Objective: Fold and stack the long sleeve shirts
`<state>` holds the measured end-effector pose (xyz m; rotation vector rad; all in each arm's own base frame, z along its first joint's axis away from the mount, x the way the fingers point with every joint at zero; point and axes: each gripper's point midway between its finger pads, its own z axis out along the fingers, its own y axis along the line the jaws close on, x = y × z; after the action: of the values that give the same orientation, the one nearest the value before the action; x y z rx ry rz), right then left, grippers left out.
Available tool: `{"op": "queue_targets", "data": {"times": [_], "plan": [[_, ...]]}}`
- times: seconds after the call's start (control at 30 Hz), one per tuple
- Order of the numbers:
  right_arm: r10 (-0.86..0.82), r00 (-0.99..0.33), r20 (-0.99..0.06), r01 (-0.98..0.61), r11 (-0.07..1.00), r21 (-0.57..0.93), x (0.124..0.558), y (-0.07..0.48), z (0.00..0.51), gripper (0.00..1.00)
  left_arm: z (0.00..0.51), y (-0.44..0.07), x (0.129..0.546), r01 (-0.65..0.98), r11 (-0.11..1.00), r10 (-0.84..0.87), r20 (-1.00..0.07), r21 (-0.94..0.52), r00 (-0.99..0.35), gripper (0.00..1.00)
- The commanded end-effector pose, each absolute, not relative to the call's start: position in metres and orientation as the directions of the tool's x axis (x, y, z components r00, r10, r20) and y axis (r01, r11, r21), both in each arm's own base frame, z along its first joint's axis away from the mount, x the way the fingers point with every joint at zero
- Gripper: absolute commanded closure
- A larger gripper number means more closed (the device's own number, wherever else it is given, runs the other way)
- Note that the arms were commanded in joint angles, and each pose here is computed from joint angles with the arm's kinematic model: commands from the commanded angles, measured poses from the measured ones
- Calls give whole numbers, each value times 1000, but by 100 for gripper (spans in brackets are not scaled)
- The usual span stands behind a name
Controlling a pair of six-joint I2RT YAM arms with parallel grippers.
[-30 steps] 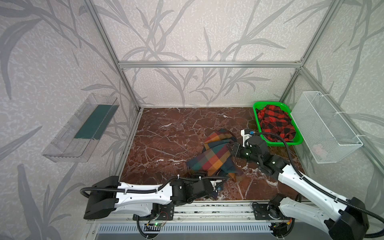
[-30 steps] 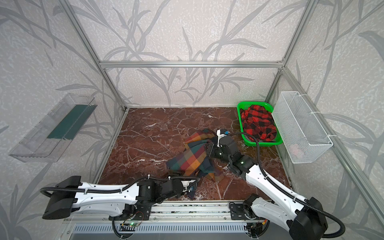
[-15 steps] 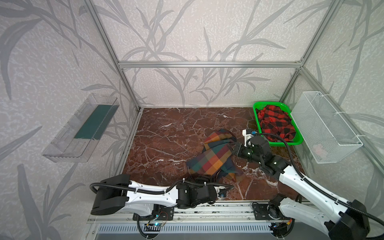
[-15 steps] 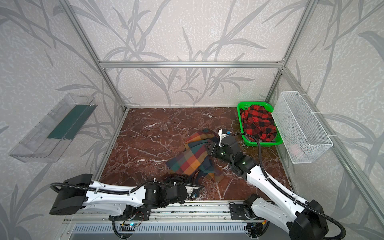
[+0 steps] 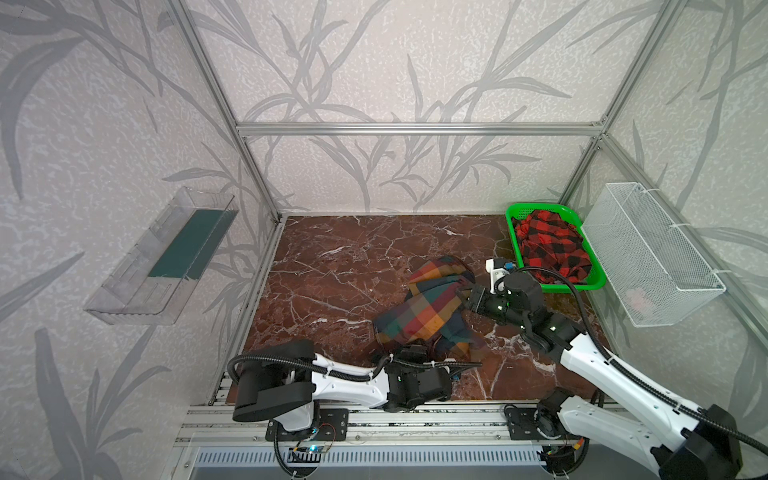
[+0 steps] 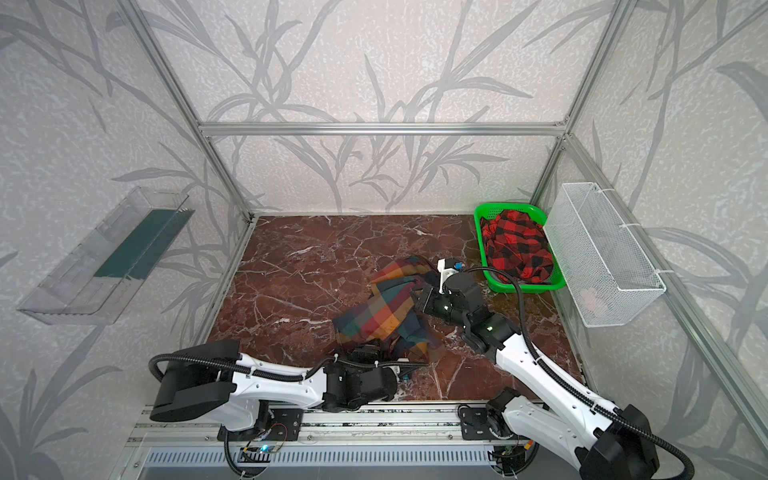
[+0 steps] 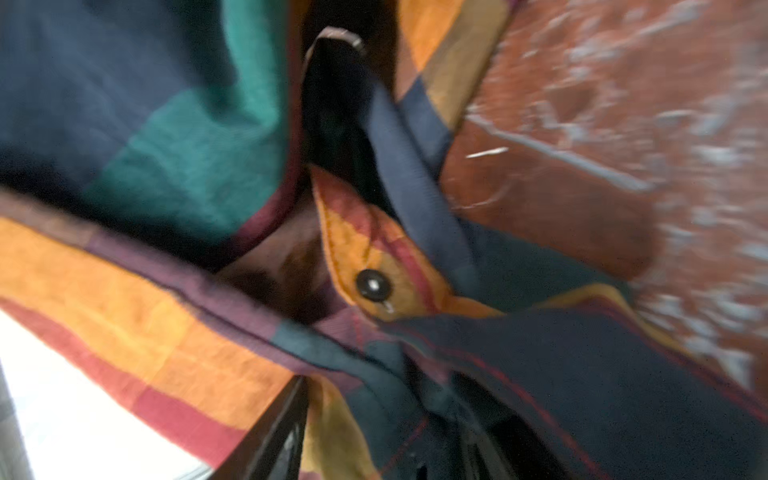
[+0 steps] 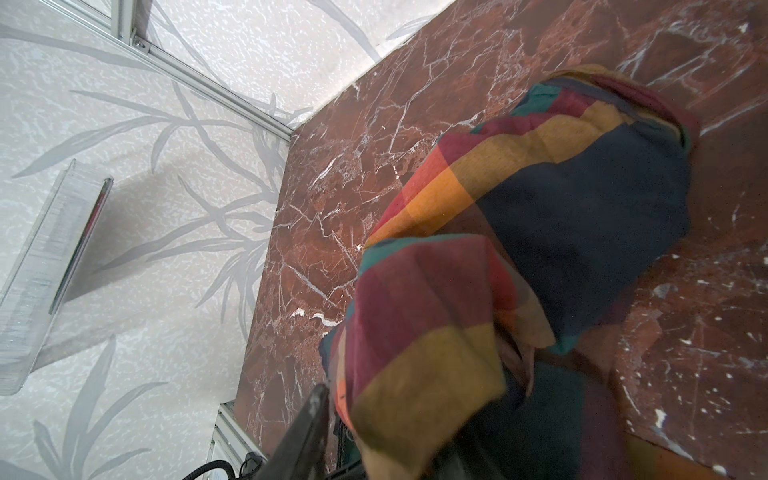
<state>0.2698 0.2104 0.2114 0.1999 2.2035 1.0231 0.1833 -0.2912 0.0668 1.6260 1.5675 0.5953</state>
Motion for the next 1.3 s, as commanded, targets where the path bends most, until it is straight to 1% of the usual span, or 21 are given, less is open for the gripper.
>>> {"op": "queue_targets", "data": {"times": [0.0, 0.13, 0.23, 0.33, 0.37, 0.67, 0.83, 0.9, 1.0, 1.07, 1.13, 1.23, 1.27], "plan": [[412, -744, -525, -153, 660, 735, 267, 209, 215, 61, 88, -294, 201, 552, 150, 970, -229, 821, 78, 52], [414, -742, -528, -156, 659, 736, 266, 208, 216, 62, 101, -288, 212, 531, 195, 965, -259, 825, 48, 70], [416, -741, -527, -157, 656, 738, 265, 207, 218, 62, 109, -283, 220, 523, 227, 959, -282, 821, 25, 89], [418, -739, -528, -159, 653, 740, 265, 207, 218, 63, 119, -279, 224, 510, 251, 954, -301, 823, 17, 99], [417, -740, -527, -161, 652, 741, 265, 208, 219, 63, 123, -278, 225, 508, 255, 951, -307, 823, 19, 100], [419, -740, -526, -160, 650, 743, 265, 206, 219, 64, 152, -259, 237, 482, 349, 922, -386, 804, -25, 100], [408, -749, -523, -158, 656, 738, 265, 207, 216, 64, 179, -242, 247, 455, 451, 877, -477, 768, -64, 100], [389, -760, -521, -159, 666, 729, 265, 209, 211, 60, 193, -237, 253, 441, 500, 849, -522, 745, -81, 100], [338, -788, -514, -165, 688, 706, 264, 211, 202, 48, 223, -224, 269, 396, 617, 771, -622, 680, -135, 100], [298, -816, -496, -160, 707, 688, 262, 211, 193, 42, 247, -210, 283, 355, 709, 693, -696, 610, -187, 100], [268, -835, -480, -161, 716, 679, 260, 210, 186, 35, 266, -198, 293, 323, 770, 625, -751, 550, -210, 100], [227, -849, -477, -161, 750, 642, 252, 201, 174, 25, 291, -182, 307, 267, 816, 568, -798, 513, -201, 100], [214, -850, -482, -163, 763, 625, 248, 197, 170, 24, 298, -176, 312, 244, 825, 557, -805, 510, -202, 100]]}}
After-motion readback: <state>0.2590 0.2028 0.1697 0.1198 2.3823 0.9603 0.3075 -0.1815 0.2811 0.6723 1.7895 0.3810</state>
